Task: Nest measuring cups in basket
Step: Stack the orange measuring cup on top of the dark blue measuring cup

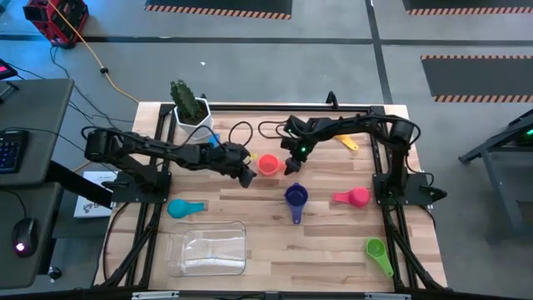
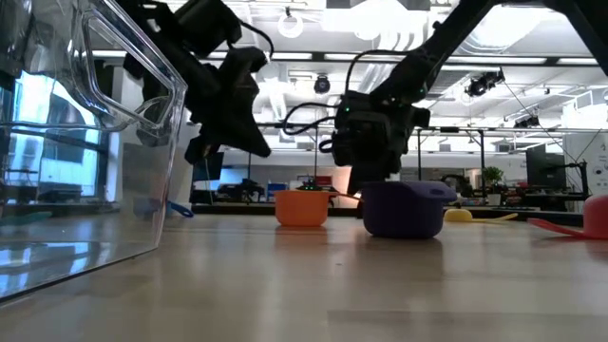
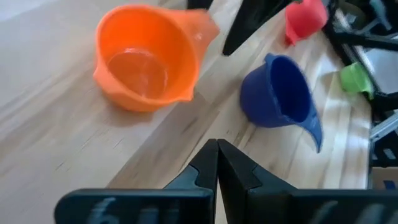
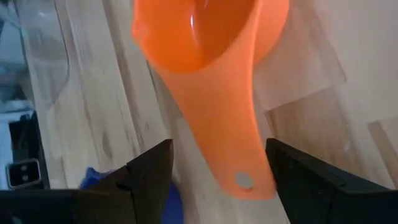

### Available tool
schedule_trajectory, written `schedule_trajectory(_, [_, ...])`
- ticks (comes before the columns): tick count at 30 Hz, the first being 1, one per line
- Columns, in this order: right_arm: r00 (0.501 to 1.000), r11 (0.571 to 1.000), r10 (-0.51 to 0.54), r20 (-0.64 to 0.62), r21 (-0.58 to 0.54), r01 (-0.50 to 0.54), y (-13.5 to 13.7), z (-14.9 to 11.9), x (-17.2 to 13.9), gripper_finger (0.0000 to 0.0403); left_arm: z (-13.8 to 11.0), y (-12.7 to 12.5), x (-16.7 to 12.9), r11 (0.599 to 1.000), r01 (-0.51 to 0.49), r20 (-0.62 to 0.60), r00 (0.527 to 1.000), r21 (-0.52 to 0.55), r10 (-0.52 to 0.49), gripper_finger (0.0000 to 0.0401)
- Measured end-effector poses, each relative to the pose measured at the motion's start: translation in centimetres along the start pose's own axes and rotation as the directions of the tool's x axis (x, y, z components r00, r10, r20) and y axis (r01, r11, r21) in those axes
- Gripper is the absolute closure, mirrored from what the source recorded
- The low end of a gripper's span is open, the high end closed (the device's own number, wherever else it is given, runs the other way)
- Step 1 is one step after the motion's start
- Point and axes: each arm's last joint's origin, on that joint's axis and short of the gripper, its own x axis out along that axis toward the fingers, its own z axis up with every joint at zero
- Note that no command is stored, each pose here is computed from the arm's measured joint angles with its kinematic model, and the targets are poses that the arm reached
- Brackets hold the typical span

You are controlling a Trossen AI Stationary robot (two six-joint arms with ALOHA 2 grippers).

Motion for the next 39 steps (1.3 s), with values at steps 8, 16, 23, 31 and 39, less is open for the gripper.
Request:
schedule_trajectory(8, [1.0,0.999,0.017,-0.016,-0.035,-0.018,0.7,-0.1,0.6,0.0208,0.0,0.4,0.3,0.999,-0.02,-0.005,1.0,0.033,0.02,0.0401])
schedule_trajectory(16, [1.0,1.0,0.013,-0.018,-0.017,-0.013,0.6,-0.2,0.4,0.039,1.3,1.7,-1.8,0.996,-0.058,-0.005,0.998,0.073,0.059,0.0401])
schedule_trajectory(23, [1.0,1.0,0.018,0.017,-0.005,-0.018,1.6,0.0,-1.3,0.04,3.3,2.3,-6.1,0.99,-0.07,0.106,0.993,0.122,0.057,0.0401])
schedule_trajectory(31, [0.997,0.999,-0.051,0.065,0.001,0.051,2.9,-0.5,-5.0,0.0378,4.3,2.8,-8.8,0.988,-0.089,0.199,0.978,0.122,0.064,0.0401])
schedule_trajectory(39, [0.878,0.921,-0.388,0.279,0.099,0.376,3.3,-0.4,-10.3,0.0377,4.5,3.2,-8.6,0.989,-0.103,0.201,0.976,0.107,0.08,0.0401])
